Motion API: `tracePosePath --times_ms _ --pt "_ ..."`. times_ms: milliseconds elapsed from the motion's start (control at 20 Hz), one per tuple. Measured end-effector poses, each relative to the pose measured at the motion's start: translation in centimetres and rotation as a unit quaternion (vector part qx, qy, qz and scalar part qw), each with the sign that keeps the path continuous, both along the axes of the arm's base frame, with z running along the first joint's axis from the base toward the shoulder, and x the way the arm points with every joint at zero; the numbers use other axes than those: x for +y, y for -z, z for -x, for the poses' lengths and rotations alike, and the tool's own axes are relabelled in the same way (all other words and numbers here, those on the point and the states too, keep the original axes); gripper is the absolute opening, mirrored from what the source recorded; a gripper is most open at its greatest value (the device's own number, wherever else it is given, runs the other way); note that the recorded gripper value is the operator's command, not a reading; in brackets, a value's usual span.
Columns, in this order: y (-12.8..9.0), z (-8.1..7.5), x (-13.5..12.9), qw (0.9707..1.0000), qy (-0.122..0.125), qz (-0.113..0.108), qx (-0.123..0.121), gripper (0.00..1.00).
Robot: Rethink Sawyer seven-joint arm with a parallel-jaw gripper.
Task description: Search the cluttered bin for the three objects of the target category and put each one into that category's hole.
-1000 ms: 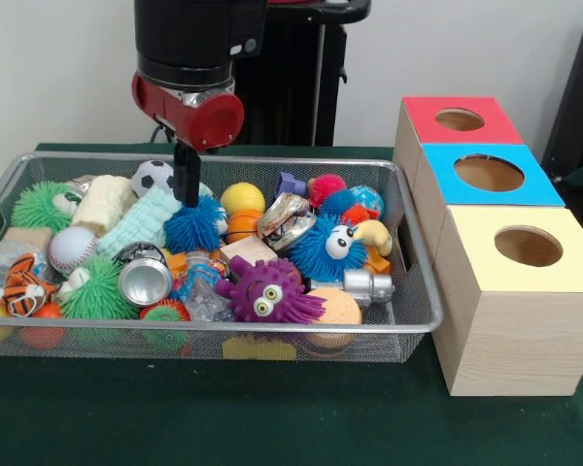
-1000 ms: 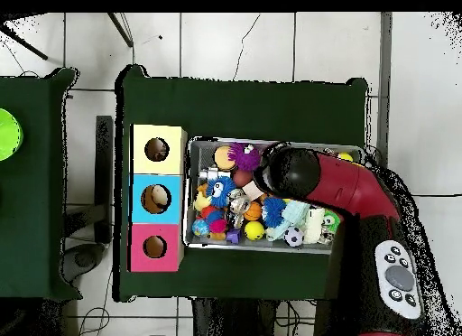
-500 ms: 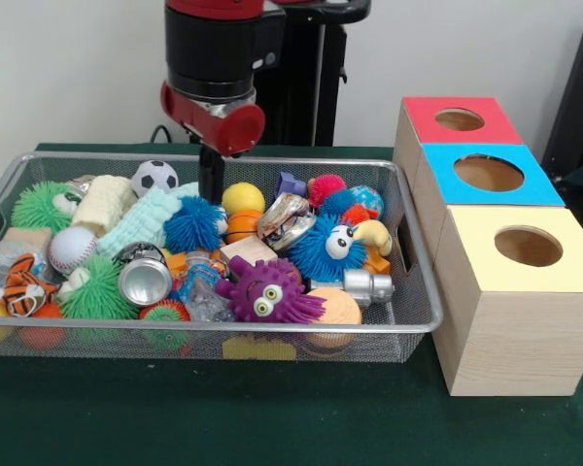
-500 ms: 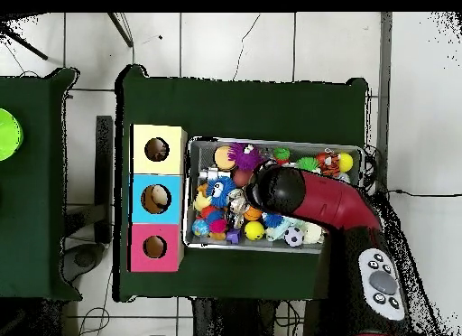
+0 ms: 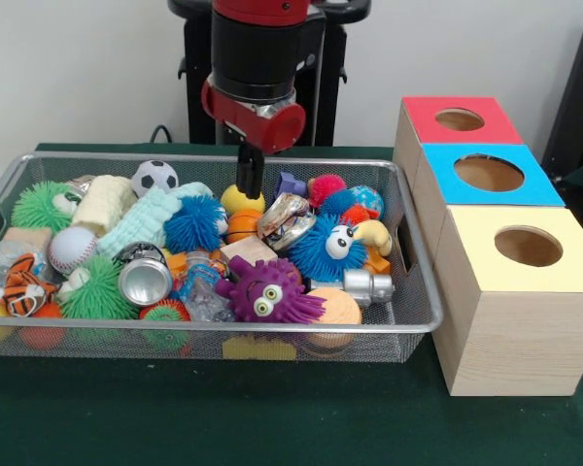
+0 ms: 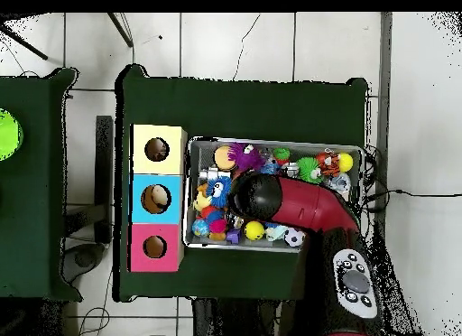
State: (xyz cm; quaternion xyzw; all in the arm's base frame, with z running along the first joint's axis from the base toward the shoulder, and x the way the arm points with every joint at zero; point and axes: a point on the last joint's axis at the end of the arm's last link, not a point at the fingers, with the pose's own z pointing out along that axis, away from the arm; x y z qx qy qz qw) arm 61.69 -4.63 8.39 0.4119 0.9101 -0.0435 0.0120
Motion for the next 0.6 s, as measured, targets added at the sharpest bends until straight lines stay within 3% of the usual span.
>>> tracePosePath --times_ms 200,400,600 --pt "-0.1 -0.5 0.8 1.0 -0.007 0.007 0.002 0.0" --pt "0.0 -0.8 1.5 1.0 -0.001 0.0 0.008 0.0" --pt "0.4 0.2 1.9 0.9997 0.016 -0.012 0.016 0.0"
